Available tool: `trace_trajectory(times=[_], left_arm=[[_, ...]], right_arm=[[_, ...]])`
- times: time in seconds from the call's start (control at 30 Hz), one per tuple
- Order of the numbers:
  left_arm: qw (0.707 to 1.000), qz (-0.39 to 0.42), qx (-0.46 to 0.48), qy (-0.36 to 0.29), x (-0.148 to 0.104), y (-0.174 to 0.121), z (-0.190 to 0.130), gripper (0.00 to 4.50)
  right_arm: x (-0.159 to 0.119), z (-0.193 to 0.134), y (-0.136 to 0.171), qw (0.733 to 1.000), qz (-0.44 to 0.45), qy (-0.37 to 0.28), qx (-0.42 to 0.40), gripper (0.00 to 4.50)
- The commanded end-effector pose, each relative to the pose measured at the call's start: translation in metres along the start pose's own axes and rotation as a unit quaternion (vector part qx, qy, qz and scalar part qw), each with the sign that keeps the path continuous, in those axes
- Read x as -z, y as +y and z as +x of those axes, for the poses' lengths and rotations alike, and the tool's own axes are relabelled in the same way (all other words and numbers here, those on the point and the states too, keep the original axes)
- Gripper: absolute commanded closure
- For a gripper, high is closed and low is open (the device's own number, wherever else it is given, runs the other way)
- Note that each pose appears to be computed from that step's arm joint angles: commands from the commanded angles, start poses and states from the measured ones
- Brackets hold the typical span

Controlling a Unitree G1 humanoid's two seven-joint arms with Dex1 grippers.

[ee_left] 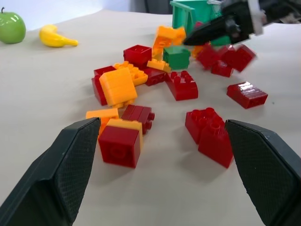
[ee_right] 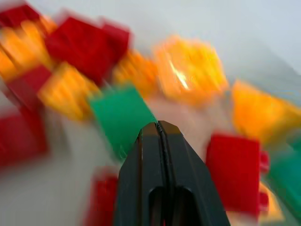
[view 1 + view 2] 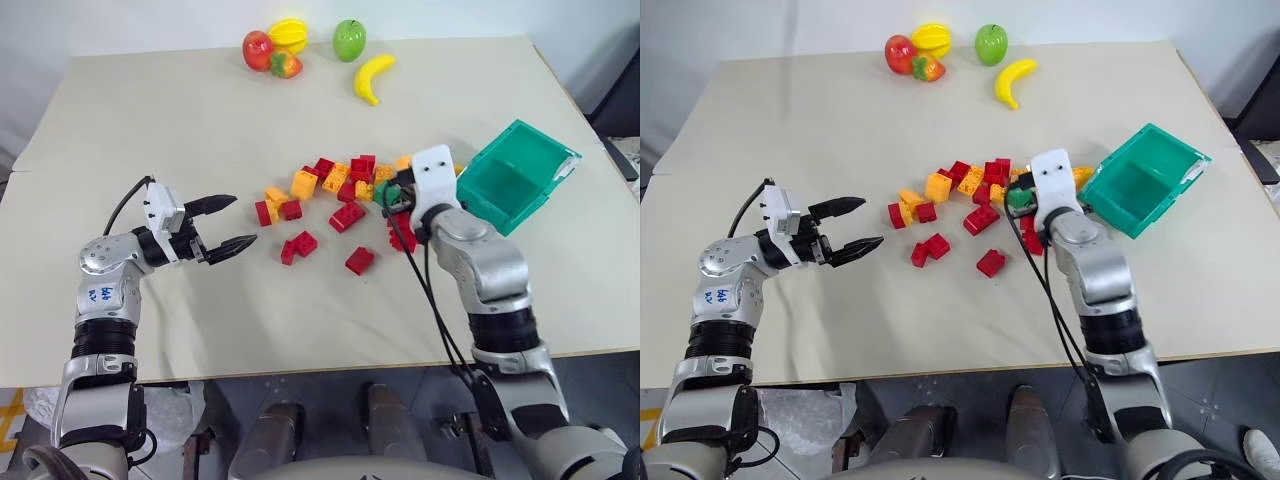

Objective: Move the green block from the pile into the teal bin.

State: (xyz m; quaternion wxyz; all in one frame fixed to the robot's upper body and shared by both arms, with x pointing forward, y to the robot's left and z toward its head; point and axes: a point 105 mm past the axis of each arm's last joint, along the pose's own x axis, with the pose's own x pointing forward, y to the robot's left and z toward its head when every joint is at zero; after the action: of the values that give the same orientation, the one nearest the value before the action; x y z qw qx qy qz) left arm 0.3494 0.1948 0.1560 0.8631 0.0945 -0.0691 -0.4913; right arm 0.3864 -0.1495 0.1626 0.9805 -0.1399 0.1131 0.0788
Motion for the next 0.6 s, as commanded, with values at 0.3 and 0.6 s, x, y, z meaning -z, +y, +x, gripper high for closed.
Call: trace_trajectory(times=[0.3, 0.6], left_arm=[[1.000, 0.019, 0.019, -0.014, -0.010, 0.000, 0.006, 0.00], [0.999, 0.011, 0.047, -0.009, -0.009, -0.004, 0.010, 0.00]], right_arm=[[-0.053, -0.085, -0.007, 0.970, -0.022, -0.153, -0.186, 4.47], [-0.008, -0.142, -0.067, 0.968, -0.098, -0.025, -0.228, 2.19]])
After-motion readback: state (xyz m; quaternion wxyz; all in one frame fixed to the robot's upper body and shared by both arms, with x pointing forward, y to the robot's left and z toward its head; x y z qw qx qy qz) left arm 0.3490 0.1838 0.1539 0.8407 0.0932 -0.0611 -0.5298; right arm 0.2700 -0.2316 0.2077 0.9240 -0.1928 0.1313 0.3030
